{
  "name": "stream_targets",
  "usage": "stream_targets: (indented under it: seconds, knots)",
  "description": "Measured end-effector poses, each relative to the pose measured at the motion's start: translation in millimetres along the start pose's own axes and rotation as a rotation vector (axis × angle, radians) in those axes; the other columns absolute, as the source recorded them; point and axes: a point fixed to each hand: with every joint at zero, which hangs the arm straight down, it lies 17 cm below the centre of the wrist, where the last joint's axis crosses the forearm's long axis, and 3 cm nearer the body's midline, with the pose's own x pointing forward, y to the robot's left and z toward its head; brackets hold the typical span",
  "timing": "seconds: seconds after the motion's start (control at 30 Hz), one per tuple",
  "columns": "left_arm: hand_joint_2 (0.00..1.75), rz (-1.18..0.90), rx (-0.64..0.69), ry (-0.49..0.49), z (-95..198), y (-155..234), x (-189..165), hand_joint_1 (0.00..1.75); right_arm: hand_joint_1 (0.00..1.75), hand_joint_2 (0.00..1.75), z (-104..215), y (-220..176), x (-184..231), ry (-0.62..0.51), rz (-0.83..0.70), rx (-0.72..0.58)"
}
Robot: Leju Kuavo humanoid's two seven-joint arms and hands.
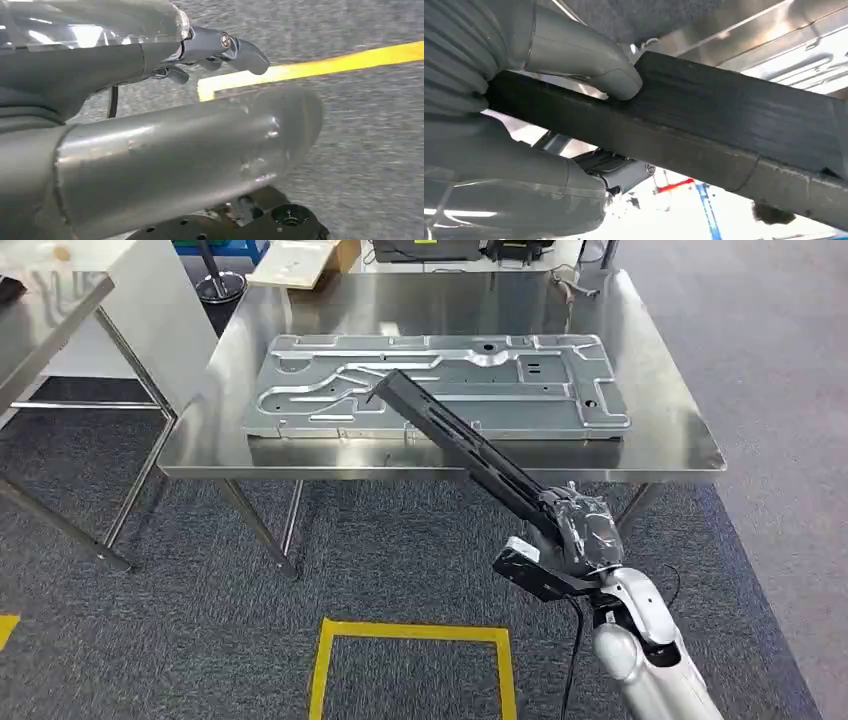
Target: Take the parts from the cabinet and place them on the table.
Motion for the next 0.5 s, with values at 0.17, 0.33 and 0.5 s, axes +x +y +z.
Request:
stream_targets:
  seconds: [0.17,0.33,0.5]
  knots:
    - [0.00,-0.010,-0.008,0.007,-1,-1,1,0.00,1.75,1.75,-20,16,33,-0.079,0.046,0.075]
    - [0.00,-0.035,-0.030,-0.025,-5,-8,17,0.00,1.75,1.75,-45,26,68,-0.147,0.125,0.143]
    - [0.00,-0.044,-0.053,-0.028,-3,-25,16,0.00,1.75,1.75,-50,39,80,-0.177,0.160,0.180]
